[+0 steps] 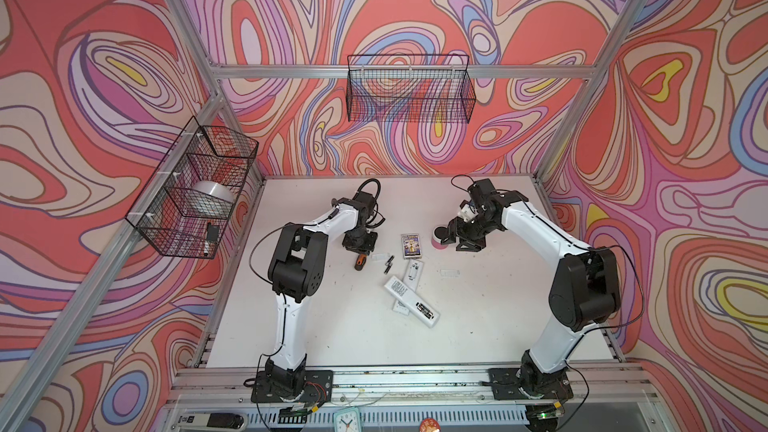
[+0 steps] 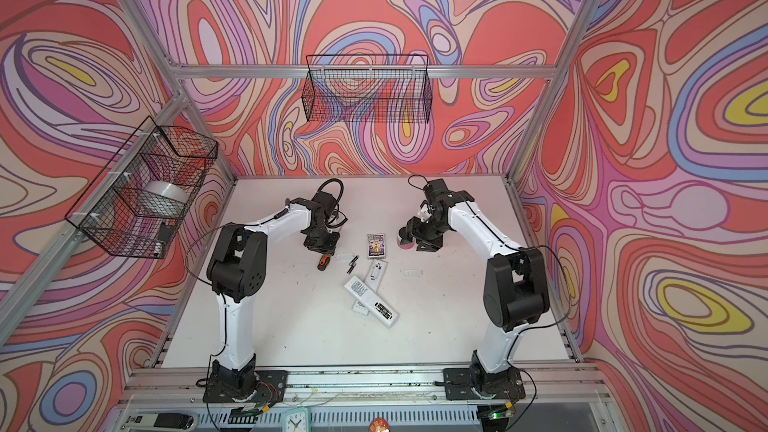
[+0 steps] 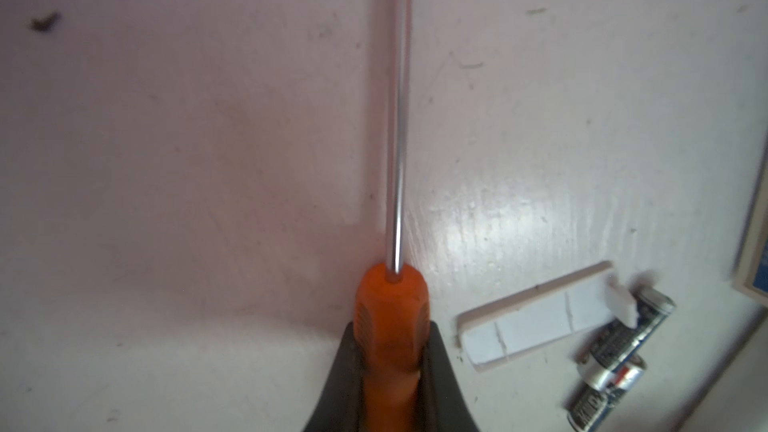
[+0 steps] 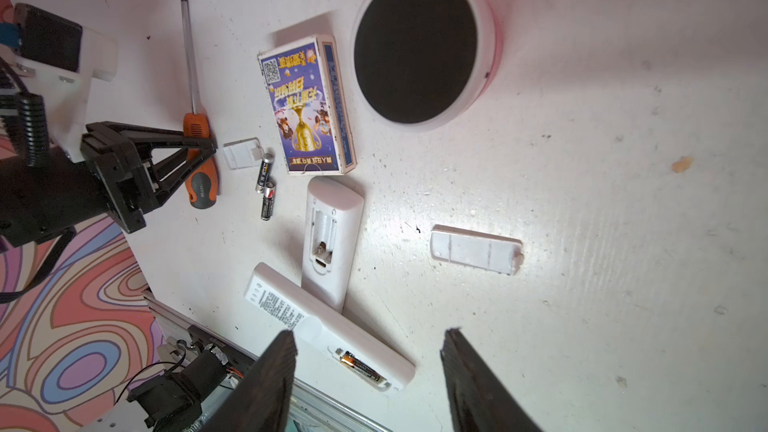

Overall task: Unload the batteries from the remote control
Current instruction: 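Grasp the screwdriver handle with the left gripper and lift it, then grasp the screwdriver handle with the right gripper while the left gripper releases it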

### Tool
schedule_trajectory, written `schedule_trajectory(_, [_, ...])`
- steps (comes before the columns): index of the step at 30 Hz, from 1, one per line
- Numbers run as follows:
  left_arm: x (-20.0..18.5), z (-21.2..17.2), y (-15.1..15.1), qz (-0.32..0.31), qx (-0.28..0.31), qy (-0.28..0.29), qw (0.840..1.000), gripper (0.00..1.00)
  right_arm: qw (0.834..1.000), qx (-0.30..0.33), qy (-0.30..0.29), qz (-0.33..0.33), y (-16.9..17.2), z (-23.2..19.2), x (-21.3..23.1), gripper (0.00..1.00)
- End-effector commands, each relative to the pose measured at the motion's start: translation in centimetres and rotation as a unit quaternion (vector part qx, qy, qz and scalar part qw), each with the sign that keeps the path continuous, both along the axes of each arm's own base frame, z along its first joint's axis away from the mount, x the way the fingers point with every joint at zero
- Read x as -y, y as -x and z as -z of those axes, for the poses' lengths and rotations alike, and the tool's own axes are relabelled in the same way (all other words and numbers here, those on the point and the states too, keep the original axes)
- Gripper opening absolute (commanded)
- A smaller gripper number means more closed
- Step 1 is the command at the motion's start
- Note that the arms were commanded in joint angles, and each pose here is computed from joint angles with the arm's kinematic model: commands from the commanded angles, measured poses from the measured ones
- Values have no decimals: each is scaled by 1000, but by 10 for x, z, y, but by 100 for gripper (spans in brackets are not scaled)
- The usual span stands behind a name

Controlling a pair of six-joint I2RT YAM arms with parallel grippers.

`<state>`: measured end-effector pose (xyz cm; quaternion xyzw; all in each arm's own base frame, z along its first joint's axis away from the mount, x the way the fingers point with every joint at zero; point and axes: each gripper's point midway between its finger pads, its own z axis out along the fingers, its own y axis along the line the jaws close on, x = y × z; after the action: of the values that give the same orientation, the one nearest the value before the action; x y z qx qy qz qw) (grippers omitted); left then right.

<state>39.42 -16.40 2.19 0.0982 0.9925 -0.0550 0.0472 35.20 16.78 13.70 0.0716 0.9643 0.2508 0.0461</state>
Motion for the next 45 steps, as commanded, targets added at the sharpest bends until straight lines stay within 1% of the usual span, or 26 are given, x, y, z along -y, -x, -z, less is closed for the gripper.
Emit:
schedule_trajectory(1, [-13, -4, 8, -41, -21, 24, 999, 5, 999, 35, -18, 2, -4, -22, -3, 77])
schedule_trajectory(3, [-15, -24, 0, -76, -8, 61, 995, 4, 998, 55, -34, 3, -8, -33, -7, 77])
schedule_trajectory(4, [-16, -37, -5, -101, -1, 87, 991, 4, 996, 73, -48, 3, -11, -43, -11, 78])
schedule_trajectory(6, [-13, -64, -16, -162, 9, 164, 973, 3, 990, 117, -82, 2, -18, -66, -19, 79])
schedule_trajectory(7, [-9, -78, -21, -197, 13, 216, 956, 3, 984, 147, -101, -1, -22, -81, -24, 79])
schedule_trajectory(8, [-5, -91, -28, -232, 17, 266, 935, 3, 977, 177, -117, -6, -26, -95, -30, 80])
schedule_trajectory(9, [-2, -103, -33, -258, 22, 309, 915, 2, 971, 198, -130, -12, -27, -105, -37, 81])
schedule_trajectory(10, [4, -117, -39, -282, 27, 355, 891, 2, 964, 220, -150, -20, -30, -116, -46, 83])
schedule_trajectory(11, [8, -126, -42, -302, 29, 387, 871, 2, 957, 233, -172, -28, -31, -126, -56, 83])
schedule_trajectory(13, [17, -143, -46, -326, 32, 431, 841, 1, 952, 235, -190, -41, -32, -131, -73, 84])
schedule_trajectory(16, [28, -159, -44, -357, 29, 485, 798, 1, 954, 231, -174, -79, -29, -128, -99, 83])
schedule_trajectory(17, [31, -162, -42, -367, 24, 496, 787, 1, 956, 226, -164, -91, -27, -124, -107, 82])
schedule_trajectory(19, [36, -168, -36, -381, 20, 508, 772, 1, 958, 221, -148, -111, -23, -119, -122, 81])
schedule_trajectory(21, [40, -174, -32, -387, 21, 513, 766, 1, 958, 217, -136, -130, -18, -112, -137, 81])
schedule_trajectory(26, [52, -190, -23, -387, 22, 520, 761, 1, 960, 205, -97, -163, -11, -89, -158, 81])
schedule_trajectory(29, [60, -198, -19, -386, 18, 529, 755, 2, 959, 203, -85, -177, -10, -81, -167, 81])
schedule_trajectory(33, [71, -203, -13, -380, 12, 535, 754, 2, 962, 195, -70, -178, -15, -73, -169, 81])
schedule_trajectory(37, [80, -206, -9, -374, 6, 540, 754, 2, 963, 194, -68, -175, -19, -71, -170, 80])
schedule_trajectory(40, [82, -207, -8, -372, 6, 540, 755, 2, 964, 190, -71, -174, -20, -69, -173, 74])
schedule_trajectory(45, [83, -205, -8, -372, 5, 539, 755, 2, 965, 185, -74, -171, -19, -68, -173, 55])
